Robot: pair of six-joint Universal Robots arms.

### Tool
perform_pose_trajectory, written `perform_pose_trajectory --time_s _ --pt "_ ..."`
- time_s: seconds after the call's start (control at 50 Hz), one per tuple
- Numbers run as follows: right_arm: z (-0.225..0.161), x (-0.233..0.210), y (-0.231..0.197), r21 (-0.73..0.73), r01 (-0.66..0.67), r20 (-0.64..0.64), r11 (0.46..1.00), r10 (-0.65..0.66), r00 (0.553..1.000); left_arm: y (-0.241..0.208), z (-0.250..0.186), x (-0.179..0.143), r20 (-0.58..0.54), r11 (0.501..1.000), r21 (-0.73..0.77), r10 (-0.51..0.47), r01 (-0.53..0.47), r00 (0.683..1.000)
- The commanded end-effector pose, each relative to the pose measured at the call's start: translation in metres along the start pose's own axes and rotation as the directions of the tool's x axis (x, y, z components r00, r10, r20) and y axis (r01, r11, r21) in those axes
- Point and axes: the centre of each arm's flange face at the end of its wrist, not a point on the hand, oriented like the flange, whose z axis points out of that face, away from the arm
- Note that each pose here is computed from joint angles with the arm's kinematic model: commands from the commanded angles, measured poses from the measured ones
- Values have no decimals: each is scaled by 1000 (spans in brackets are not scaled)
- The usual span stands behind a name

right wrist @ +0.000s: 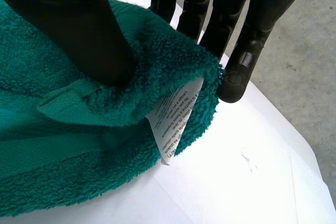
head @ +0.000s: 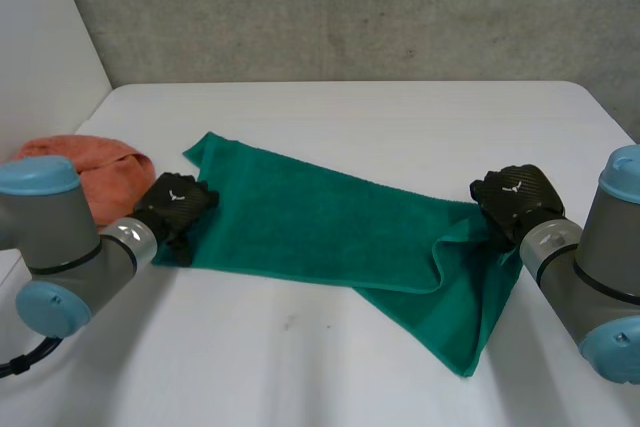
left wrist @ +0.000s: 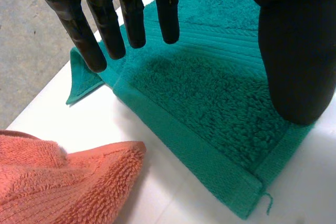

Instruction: Fold the laundry.

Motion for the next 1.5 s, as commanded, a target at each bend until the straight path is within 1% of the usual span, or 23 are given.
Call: perform_pose_trajectory --time_s 0.02,0.5,0.72,0.84,0.86,0.92,0.94,0.98,1.0,1.02,1.08,1.1,1.16,1.2,1.24,1.32,1.34,1.38,1.44,1.48,1.5 --pt "0 0 0 0 0 0 1000 0 1000 -1 4 -2 5 1000 7 3 -3 1000" --pt "1 -1 2 -5 0 3 1000 0 1000 -5 12 -4 20 1000 24 11 -12 1000" --pt "1 -1 2 -5 0 3 1000 0 1000 -8 17 2 21 999 27 19 -20 1000" --pt "1 4 -4 8 -6 -14 1000 6 1000 -13 12 4 27 1000 18 18 -19 999" --pt "1 5 -5 9 -7 -16 1000 7 1000 -17 9 3 30 1000 19 20 -21 999" --pt "-1 9 -11 8 -1 -17 1000 2 1000 -48 -12 -13 79 998 51 28 -32 997" --pt "-6 16 -21 18 -4 -19 1000 4 1000 -65 -25 -23 108 996 79 30 -38 994" --pt "-16 26 -38 45 -8 -23 999 10 1000 -85 -40 -34 149 991 122 27 -46 988" --pt "-25 38 -53 64 -12 -30 998 14 999 -94 -47 -39 168 988 143 25 -49 986" --pt "-30 44 -61 76 -13 -33 997 15 999 -115 -64 -51 211 979 198 13 -56 977" --pt "-39 63 -80 101 -14 -43 995 19 999 -143 -89 -64 261 957 284 -19 -57 965" --pt "-47 74 -94 120 -14 -48 993 20 999 -159 -106 -71 286 941 336 -54 -47 957" --pt "-59 92 -116 122 -11 -54 992 18 998 -176 -129 -79 306 922 387 -105 -23 946" --pt "-65 98 -122 107 -13 -48 994 19 999 -178 -139 -83 311 923 386 -120 -10 943" --pt "-72 106 -127 74 -17 -43 997 20 999 -175 -145 -86 310 935 354 -126 8 942" --pt "-74 111 -122 -17 13 -13 1000 -13 1000 -161 -139 -78 271 958 283 -134 54 953" --pt "-67 107 -112 -70 40 25 997 -38 999 -157 -135 -76 262 962 266 -134 62 956" --pt "-54 103 -103 -106 70 55 992 -64 996 -145 -119 -71 235 972 221 -138 85 962" --pt "-33 101 -96 -106 89 64 990 -82 995 -128 -93 -69 204 979 169 -147 113 968" --pt "-20 104 -98 -79 81 33 994 -78 996 -126 -81 -69 194 980 162 -148 118 970" --pt "-6 108 -100 -35 61 -2 998 -62 998 -128 -68 -69 184 979 171 -144 113 972"
